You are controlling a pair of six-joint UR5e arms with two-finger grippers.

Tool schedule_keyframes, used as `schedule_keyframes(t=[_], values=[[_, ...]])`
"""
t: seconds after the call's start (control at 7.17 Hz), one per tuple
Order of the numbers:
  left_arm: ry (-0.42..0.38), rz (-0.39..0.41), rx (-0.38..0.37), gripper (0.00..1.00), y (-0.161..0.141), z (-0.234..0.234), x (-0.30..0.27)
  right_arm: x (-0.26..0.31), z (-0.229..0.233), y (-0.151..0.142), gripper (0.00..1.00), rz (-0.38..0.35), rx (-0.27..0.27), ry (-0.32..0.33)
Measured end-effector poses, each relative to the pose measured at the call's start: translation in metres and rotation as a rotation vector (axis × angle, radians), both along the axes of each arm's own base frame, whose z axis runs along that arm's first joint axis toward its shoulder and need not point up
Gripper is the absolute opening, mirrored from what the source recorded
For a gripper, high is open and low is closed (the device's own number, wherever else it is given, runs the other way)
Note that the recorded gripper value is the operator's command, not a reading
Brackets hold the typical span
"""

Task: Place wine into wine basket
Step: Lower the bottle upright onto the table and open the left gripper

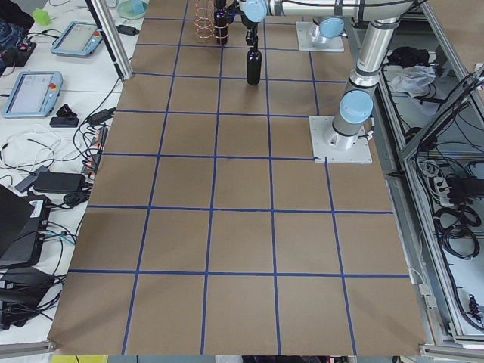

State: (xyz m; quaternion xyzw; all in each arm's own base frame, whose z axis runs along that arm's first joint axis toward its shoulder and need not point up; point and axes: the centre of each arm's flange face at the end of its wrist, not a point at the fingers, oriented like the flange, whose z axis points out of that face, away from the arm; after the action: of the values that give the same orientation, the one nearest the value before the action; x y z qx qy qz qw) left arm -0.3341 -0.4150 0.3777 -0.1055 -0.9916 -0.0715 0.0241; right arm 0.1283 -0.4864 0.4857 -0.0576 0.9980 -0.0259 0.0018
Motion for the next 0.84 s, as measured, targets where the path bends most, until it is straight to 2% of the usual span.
schedule_keyframes(t=[0.56, 0.7, 0.84], values=[[-0.024, -0.026, 0.027, 0.0, 0.013, -0.015, -0.003, 0.0, 0.0, 0.0, 1.0, 0.0, 0.0, 0.0], [-0.024, -0.027, 0.027, 0.07, 0.014, -0.016, -0.003, 0.0, 0.0, 0.0, 1.0, 0.0, 0.0, 0.0], [-0.024, -0.027, 0.024, 0.91, 0.014, -0.015, -0.003, 0.0, 0.0, 0.0, 1.0, -0.001, 0.0, -0.001]])
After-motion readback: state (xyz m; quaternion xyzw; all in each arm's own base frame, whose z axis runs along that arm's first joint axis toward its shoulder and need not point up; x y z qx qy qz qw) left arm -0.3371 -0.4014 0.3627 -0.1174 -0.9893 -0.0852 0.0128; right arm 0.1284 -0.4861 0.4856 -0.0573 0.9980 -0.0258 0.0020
